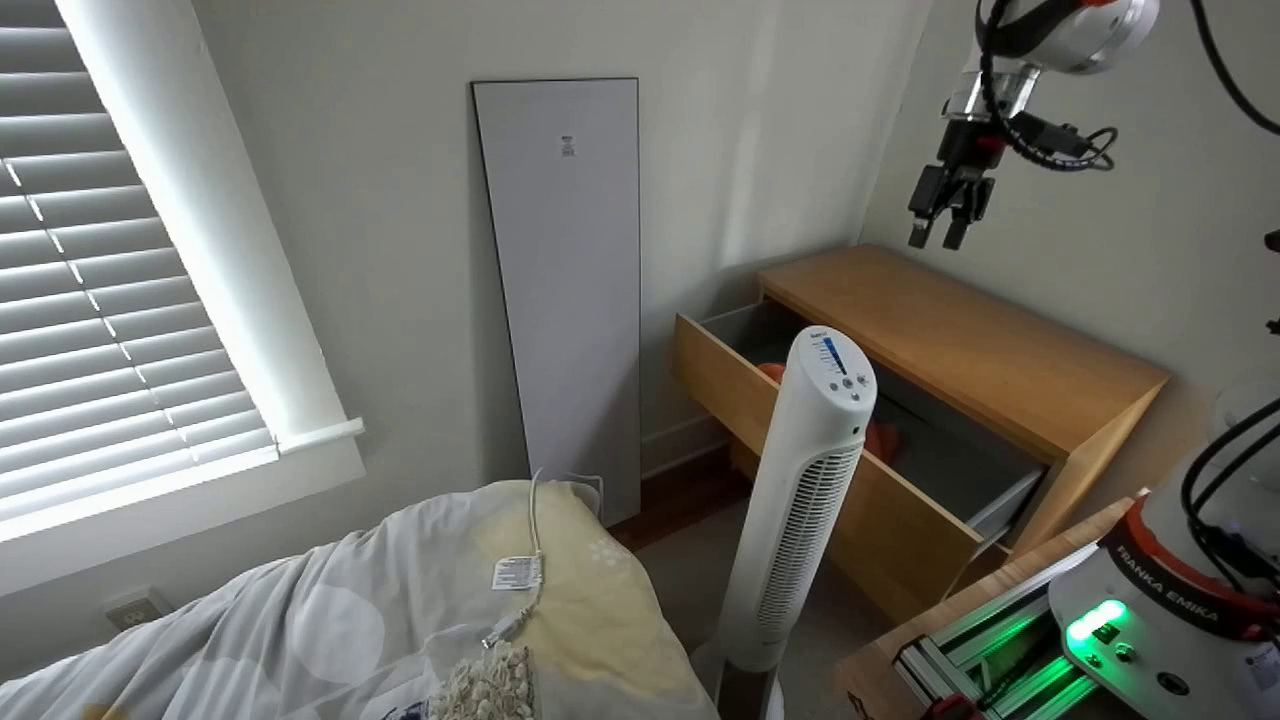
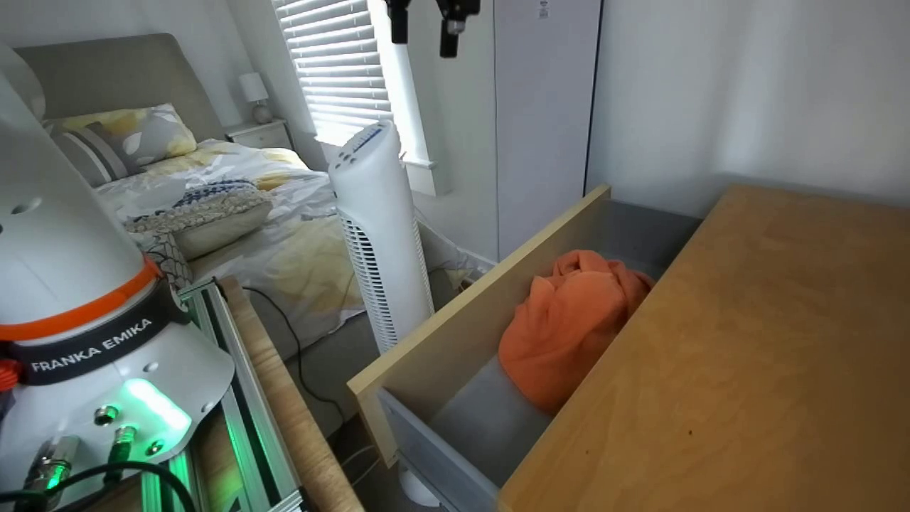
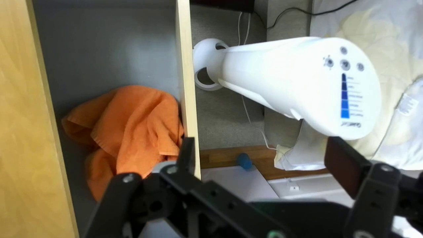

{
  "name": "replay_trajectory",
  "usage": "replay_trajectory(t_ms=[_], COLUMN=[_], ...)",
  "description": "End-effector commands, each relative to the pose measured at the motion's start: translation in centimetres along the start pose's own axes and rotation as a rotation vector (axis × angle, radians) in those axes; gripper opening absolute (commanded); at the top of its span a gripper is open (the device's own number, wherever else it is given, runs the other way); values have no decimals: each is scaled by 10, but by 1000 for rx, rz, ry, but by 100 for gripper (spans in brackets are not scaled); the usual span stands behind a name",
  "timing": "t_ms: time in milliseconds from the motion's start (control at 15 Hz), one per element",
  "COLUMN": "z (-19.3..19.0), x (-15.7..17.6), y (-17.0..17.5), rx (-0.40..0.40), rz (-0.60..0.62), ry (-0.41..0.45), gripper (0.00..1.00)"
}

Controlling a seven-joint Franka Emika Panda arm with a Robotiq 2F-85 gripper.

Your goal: Close the top drawer

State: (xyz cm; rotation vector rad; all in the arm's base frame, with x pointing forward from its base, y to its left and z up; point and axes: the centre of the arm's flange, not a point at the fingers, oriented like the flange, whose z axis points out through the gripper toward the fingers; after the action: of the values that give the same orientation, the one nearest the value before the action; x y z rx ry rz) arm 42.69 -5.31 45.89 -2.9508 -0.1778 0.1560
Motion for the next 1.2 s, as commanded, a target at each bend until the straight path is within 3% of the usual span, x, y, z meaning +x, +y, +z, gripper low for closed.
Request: replay_trajectory(t_ms=[0, 133, 533, 667, 733, 1133], z=[56, 85, 159, 177, 158, 159], x=[22, 26, 23, 21, 26, 29], y=[33, 47, 55, 53, 58, 58], rx=[62, 69, -10, -48, -28, -34], rz=[33, 80, 227, 246, 211, 214], ry=[45, 71, 170, 147, 154, 160], gripper=[100, 100, 100, 100, 100, 100])
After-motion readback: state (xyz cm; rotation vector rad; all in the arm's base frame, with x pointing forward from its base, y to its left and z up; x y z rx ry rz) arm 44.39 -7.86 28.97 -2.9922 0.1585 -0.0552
